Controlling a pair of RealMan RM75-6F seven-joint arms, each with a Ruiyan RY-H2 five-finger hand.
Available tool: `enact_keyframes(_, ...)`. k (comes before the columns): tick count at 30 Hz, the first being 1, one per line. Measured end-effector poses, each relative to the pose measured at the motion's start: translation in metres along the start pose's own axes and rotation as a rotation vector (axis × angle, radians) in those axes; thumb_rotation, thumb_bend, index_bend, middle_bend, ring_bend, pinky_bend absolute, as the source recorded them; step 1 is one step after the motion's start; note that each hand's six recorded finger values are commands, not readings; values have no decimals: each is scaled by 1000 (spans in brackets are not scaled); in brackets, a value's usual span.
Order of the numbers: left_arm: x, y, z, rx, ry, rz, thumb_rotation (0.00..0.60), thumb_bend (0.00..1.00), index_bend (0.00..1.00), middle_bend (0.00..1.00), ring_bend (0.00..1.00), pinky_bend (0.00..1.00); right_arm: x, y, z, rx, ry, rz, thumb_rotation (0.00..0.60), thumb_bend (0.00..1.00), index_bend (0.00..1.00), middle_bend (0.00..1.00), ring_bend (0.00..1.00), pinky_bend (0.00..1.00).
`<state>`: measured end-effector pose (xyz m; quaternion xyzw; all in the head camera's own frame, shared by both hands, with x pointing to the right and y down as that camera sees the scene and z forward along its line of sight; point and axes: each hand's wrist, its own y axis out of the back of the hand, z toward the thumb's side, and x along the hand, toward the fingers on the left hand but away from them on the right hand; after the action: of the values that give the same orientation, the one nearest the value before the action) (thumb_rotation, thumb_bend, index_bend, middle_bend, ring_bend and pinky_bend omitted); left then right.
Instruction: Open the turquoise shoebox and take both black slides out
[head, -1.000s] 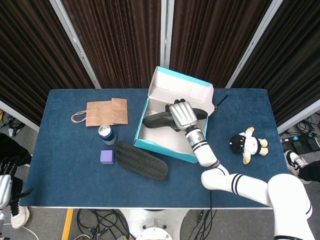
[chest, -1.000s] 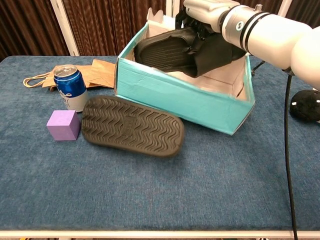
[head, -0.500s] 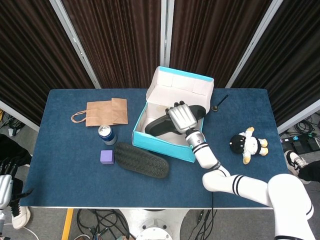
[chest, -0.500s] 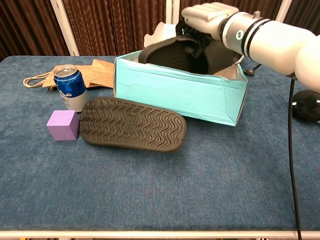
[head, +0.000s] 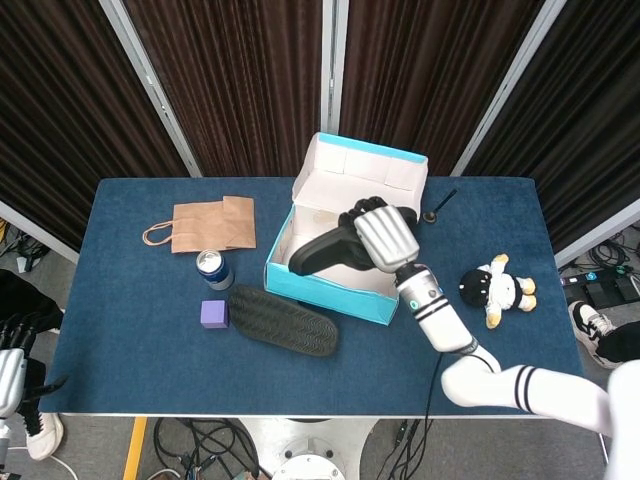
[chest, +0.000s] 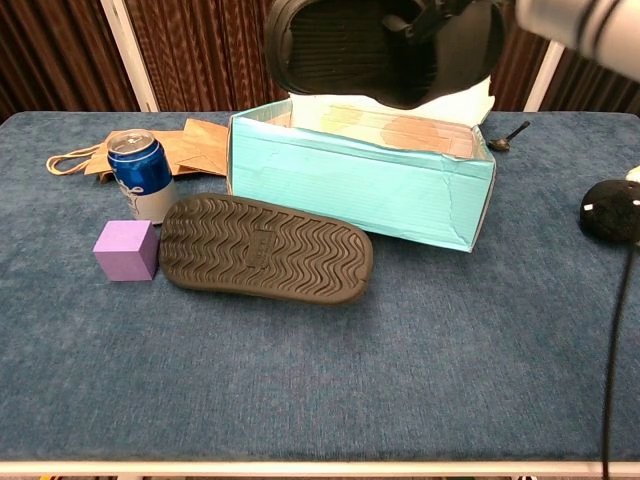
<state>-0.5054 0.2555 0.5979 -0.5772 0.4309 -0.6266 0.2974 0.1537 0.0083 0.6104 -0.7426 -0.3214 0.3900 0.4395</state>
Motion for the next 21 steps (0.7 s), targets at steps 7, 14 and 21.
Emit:
enact_keyframes(7, 0, 2, 2, 3, -7, 4, 600, 0, 166, 87, 13, 49, 62, 11, -16, -119, 75, 92, 600, 523, 650, 517, 304, 278)
enact_keyframes(14, 0, 5, 8, 3, -18, 7, 600, 0, 166, 86, 13, 49, 118, -7, -38, -177, 102, 228, 600, 520, 650, 517, 304, 243)
enact_keyframes(21, -1, 8, 10, 6, -18, 12, 600, 0, 166, 87, 13, 49, 132, -29, -58, -150, 113, 260, 600, 520, 650, 517, 301, 218)
